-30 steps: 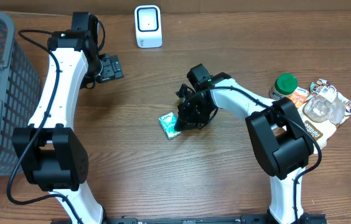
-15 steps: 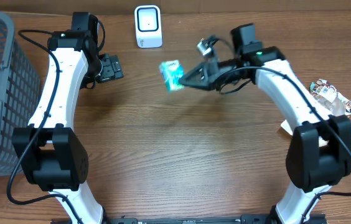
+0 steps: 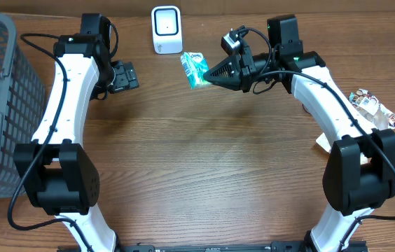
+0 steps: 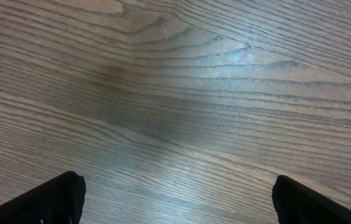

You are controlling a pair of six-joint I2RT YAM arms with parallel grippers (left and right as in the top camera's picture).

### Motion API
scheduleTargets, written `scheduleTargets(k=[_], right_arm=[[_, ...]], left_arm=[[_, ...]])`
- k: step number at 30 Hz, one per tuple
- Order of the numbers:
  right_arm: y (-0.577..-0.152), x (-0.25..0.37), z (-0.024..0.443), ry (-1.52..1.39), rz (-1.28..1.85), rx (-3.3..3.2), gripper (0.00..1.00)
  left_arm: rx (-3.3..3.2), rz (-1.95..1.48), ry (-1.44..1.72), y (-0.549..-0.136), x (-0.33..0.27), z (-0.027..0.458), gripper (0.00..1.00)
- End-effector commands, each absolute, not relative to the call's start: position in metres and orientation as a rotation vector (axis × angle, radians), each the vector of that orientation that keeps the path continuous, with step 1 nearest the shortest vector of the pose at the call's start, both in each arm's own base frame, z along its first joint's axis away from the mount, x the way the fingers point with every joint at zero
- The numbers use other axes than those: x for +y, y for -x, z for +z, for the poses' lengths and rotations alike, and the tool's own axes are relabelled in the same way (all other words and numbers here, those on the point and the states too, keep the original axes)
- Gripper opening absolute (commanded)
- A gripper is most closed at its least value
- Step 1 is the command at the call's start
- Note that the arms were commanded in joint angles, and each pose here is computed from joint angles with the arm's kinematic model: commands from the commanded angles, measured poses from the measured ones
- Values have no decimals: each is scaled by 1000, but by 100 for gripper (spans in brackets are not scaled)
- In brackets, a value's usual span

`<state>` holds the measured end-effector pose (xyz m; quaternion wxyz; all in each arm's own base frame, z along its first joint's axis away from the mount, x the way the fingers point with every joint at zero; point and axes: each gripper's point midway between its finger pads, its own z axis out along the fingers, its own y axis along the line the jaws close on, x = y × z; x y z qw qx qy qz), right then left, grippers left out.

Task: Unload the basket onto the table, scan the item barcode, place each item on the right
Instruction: 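Carry the tissue pack up toward the scanner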

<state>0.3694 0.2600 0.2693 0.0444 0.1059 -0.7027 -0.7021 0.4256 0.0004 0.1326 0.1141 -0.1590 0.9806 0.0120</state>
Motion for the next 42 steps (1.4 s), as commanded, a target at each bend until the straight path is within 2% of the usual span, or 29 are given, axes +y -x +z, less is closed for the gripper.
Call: scheduleTargets(k=[1, 12, 20, 25, 27, 29, 34, 38, 42], right_arm=[[-368, 260, 284, -219, -2092, -2074, 4], [-376, 262, 325, -380, -2158, -2121, 4], [-377, 265, 325, -609, -2257, -2172, 4], [-395, 276, 300, -572, -2275, -2290, 4], [-406, 282, 271, -447, -2204, -2423, 4], [-417, 280, 220, -237, -1943, -2708, 4], [-417, 266, 170, -78, -1527, -2981, 4], [-425, 252, 183, -131, -1283, -3170, 4], [-451, 246, 239, -283, -1070, -3454, 4]], left_arm=[[2867, 52, 462, -428, 2, 134, 99], [2867, 52, 462, -428, 2, 134, 100], [2867, 51, 462, -428, 2, 134, 100], [2867, 51, 462, -428, 2, 134, 100], [2867, 51, 462, -428, 2, 134, 100], [2867, 51, 462, -428, 2, 134, 100], [2867, 52, 461, -428, 2, 134, 100], [2867, 51, 462, -428, 2, 134, 100], [2867, 51, 461, -428, 2, 134, 100]])
